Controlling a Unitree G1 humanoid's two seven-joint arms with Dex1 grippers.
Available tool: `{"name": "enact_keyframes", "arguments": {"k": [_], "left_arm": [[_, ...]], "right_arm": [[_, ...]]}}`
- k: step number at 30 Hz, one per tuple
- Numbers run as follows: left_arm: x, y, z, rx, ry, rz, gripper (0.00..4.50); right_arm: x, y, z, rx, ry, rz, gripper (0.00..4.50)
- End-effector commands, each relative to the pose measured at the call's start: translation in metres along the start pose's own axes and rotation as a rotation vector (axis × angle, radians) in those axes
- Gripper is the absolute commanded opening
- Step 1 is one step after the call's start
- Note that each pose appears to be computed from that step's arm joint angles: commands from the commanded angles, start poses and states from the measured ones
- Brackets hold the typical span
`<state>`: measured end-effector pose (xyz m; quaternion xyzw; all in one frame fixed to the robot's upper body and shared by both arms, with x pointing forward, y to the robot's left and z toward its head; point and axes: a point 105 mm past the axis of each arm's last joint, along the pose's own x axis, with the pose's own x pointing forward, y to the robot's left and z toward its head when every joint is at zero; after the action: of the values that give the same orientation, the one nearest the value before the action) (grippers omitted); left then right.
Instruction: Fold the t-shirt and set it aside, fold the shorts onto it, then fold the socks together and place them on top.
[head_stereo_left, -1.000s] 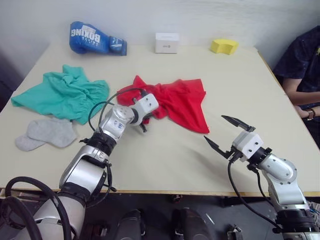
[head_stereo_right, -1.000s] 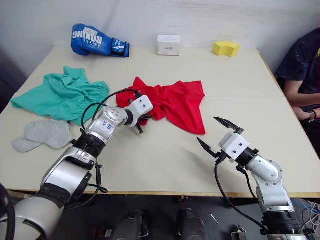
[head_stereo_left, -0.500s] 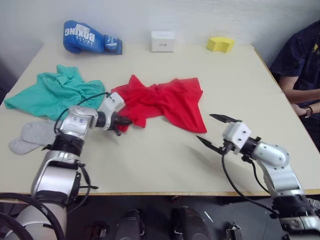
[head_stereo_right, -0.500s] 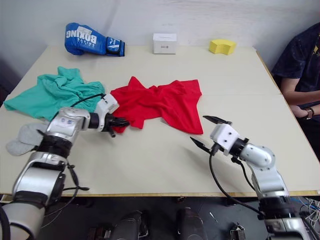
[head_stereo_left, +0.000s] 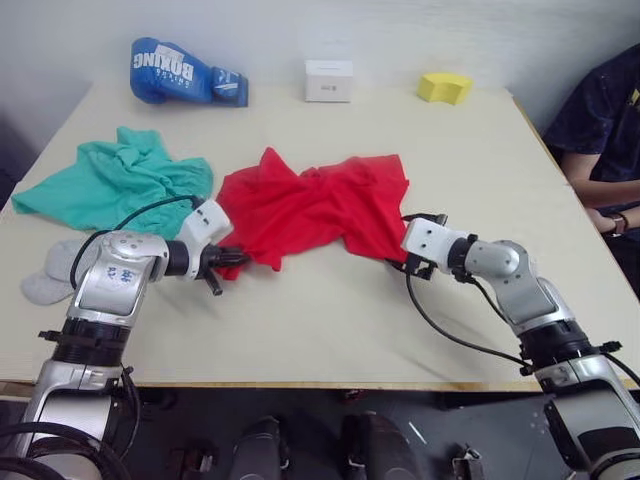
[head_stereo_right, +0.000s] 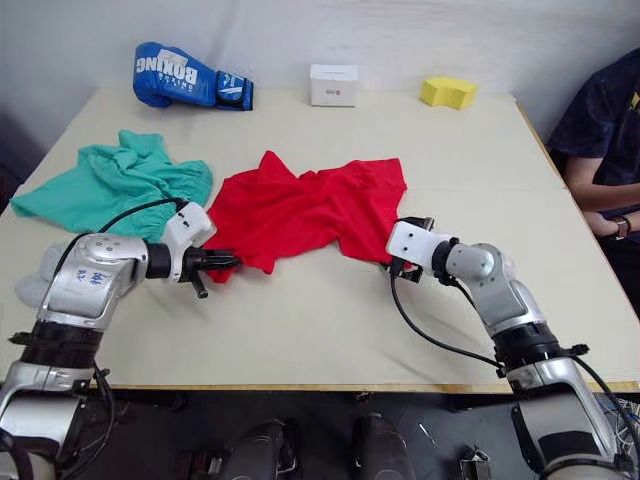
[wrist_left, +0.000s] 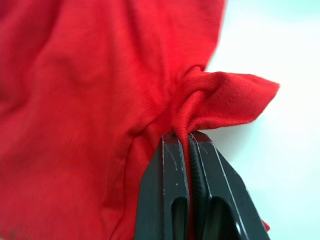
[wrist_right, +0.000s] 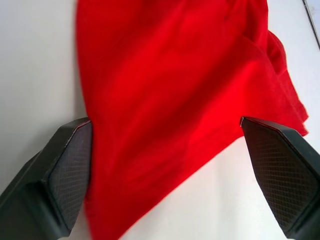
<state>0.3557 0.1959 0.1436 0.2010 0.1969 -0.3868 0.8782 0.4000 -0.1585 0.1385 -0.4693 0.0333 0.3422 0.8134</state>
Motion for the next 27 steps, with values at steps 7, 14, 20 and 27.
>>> {"name": "enact_keyframes", "arguments": {"k": [7,14,20,27], "left_arm": [[-0.015,0.016,0.003,0.070,-0.010,0.099,0.00],[-0.029,0.024,-0.002,0.085,-0.040,0.125,0.00],[-0.042,0.032,-0.003,0.175,-0.078,0.148,0.00],[-0.077,0.006,-0.031,0.166,-0.051,-0.015,0.00]], "right_arm": [[0.011,0.025,-0.056,0.149,0.217,0.123,2.24],[0.010,0.026,-0.055,0.247,0.177,0.193,0.02],[-0.010,0.043,-0.042,0.604,0.041,0.430,0.02],[-0.082,0.054,-0.010,0.505,-0.093,0.753,0.02]]}}
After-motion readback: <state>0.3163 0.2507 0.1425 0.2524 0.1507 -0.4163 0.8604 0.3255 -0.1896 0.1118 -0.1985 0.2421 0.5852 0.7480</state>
